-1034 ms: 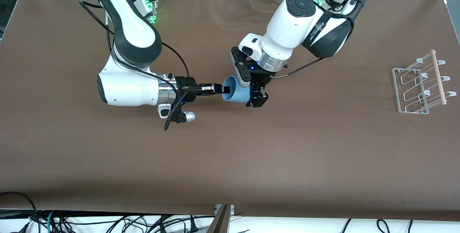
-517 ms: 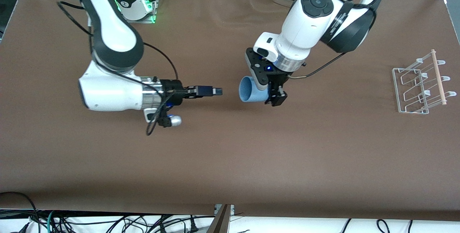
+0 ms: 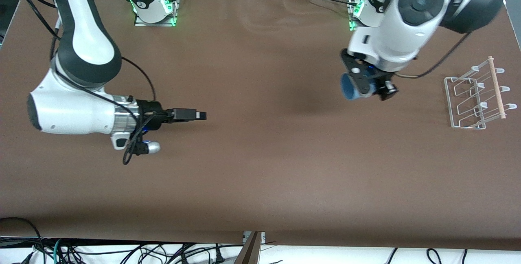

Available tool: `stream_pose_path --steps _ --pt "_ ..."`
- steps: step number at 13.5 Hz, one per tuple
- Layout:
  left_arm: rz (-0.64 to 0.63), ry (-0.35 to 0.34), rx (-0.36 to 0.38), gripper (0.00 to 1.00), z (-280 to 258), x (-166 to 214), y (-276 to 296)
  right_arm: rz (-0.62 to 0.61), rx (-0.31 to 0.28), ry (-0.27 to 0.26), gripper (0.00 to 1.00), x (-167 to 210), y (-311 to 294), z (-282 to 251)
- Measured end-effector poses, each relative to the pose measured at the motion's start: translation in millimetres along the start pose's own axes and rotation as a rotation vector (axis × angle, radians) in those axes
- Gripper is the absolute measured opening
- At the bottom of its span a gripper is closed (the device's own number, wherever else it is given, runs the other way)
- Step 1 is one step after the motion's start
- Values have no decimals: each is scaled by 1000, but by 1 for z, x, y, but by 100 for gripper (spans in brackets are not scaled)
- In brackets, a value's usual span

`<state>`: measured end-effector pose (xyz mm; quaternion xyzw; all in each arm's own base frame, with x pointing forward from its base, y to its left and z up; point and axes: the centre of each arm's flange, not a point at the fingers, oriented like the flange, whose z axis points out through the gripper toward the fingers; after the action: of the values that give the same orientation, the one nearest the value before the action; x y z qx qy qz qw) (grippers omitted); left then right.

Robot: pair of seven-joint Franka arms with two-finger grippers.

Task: Transfer cup to left arm and place on rack
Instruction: 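Carry the cup with the left gripper while the right gripper releases, withdraws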

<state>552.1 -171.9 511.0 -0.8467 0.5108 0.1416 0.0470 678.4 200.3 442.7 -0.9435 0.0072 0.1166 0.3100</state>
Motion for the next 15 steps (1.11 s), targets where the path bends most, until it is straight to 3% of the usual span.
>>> stream_pose_path --steps 2,4,6,8,12,15 --pt "-123 -163 -119 71 38 -58 -31 -70 -165 5 100 0 32 -21" --pt "-241 -271 -237 71 74 -112 -59 -98 -285 25 100 -7 41 -44" --pt "-326 -391 -301 71 108 -160 -85 -88 -390 42 100 -18 51 -71" --pt "-379 -532 -312 71 143 -202 -107 -70 -485 84 100 -33 61 -103" --pt "-404 -764 -336 71 213 -264 -125 -28 -612 214 100 -81 68 -191" --pt "-375 -908 -360 71 263 -290 -134 -9 -658 250 100 -122 67 -220"
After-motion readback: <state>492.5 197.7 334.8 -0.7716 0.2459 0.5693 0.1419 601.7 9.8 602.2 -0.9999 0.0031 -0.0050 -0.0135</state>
